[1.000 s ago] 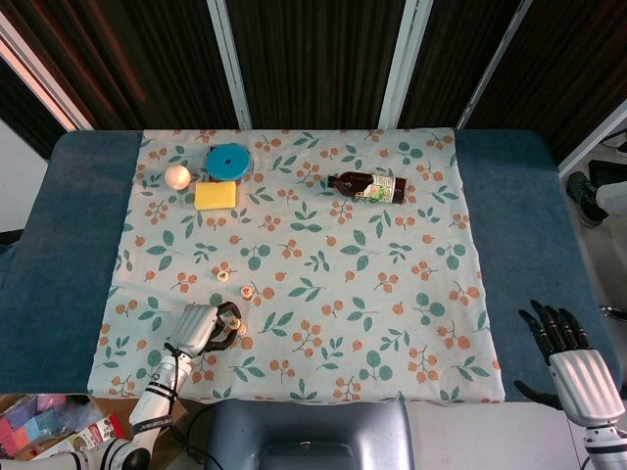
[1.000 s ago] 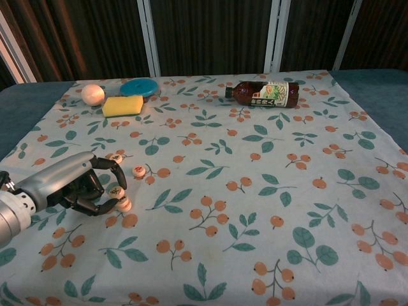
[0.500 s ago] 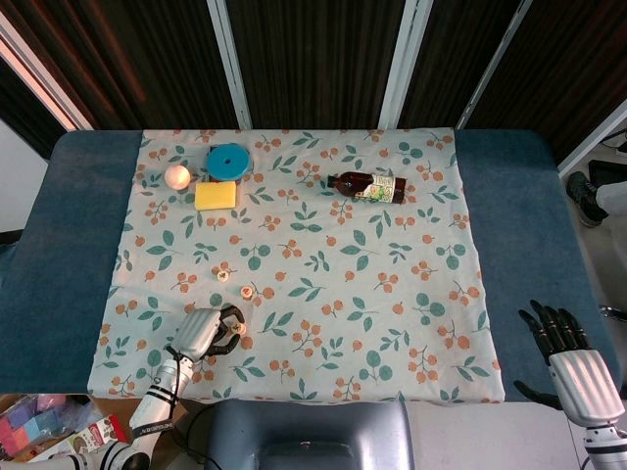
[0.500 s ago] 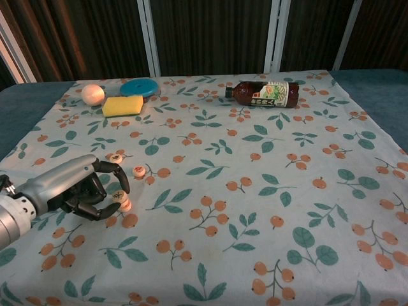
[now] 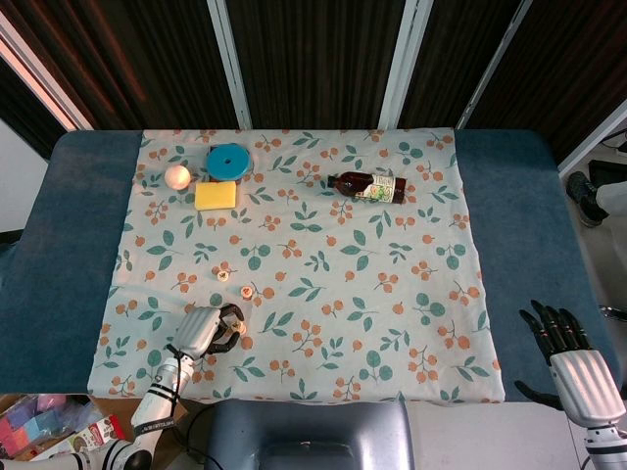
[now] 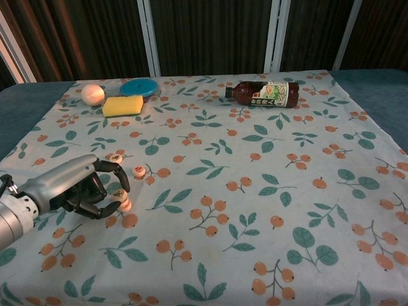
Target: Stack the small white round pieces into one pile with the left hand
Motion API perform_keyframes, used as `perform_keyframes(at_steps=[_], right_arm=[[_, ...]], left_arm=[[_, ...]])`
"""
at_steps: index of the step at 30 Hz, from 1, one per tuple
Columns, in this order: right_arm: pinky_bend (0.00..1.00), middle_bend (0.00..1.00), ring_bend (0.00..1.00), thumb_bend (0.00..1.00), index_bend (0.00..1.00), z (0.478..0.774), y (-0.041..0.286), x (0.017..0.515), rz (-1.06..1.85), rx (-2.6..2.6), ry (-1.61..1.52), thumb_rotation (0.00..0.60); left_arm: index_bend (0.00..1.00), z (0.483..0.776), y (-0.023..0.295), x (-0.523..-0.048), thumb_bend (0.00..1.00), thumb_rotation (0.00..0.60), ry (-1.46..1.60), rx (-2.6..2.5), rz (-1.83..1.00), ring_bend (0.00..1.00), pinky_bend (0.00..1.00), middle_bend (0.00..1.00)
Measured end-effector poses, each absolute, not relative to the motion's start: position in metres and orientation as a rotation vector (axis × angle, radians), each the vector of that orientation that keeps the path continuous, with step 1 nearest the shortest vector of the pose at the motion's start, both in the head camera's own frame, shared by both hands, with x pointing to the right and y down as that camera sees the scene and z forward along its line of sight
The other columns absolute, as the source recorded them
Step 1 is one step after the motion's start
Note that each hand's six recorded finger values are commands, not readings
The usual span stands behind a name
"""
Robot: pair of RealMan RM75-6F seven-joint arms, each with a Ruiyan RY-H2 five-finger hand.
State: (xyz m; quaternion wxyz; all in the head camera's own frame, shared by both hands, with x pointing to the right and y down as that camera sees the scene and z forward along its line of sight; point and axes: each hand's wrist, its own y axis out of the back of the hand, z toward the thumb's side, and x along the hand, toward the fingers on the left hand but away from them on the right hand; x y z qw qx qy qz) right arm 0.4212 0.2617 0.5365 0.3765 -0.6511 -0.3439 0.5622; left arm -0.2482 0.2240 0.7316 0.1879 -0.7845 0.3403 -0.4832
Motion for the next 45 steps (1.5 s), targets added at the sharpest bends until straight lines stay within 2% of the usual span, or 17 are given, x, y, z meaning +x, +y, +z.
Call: perform_keyframes(at_steps=[6, 13, 22, 36, 45], right_arm=[[0.0, 0.0, 0.0, 0.07, 0.0, 0.537, 0.262, 0.421, 1.439, -1.665, -0.878, 0.6], [0.0, 0.0, 0.0, 0.07, 0.0, 0.535, 0.261, 0.422, 1.437, -1.663, -0.885, 0.6], [0.0, 0.0, 0.0, 0.07, 0.0, 0.535, 0.262, 0.422, 1.437, -1.663, -0.881, 0.6], [0.0, 0.0, 0.0, 0.07, 0.0, 0.538, 0.261, 0.422, 1.452, -1.661, -0.874, 0.6], [0.0, 0.0, 0.0, 0.07, 0.0, 0.537, 0.26, 0.424, 1.451, -1.659, -0.883, 0.6]], left_arm=[[0.34, 0.731, 0.224, -0.248, 0.41, 0.6, 0.953, -2.209, -1.356, 1.0, 1.0, 1.0], [0.32, 0.725, 0.221, -0.248, 0.4, 0.6, 0.97, -2.222, -1.327, 1.0, 1.0, 1.0], [0.36, 0.709, 0.179, -0.258, 0.41, 0.6, 1.184, -2.188, -1.271, 1.0, 1.0, 1.0], [0.36, 0.77, 0.149, -0.266, 0.4, 0.6, 1.135, -2.069, -1.517, 1.0, 1.0, 1.0], [0.36, 0.784, 0.145, -0.265, 0.4, 0.6, 1.122, -2.033, -1.558, 1.0, 1.0, 1.0]])
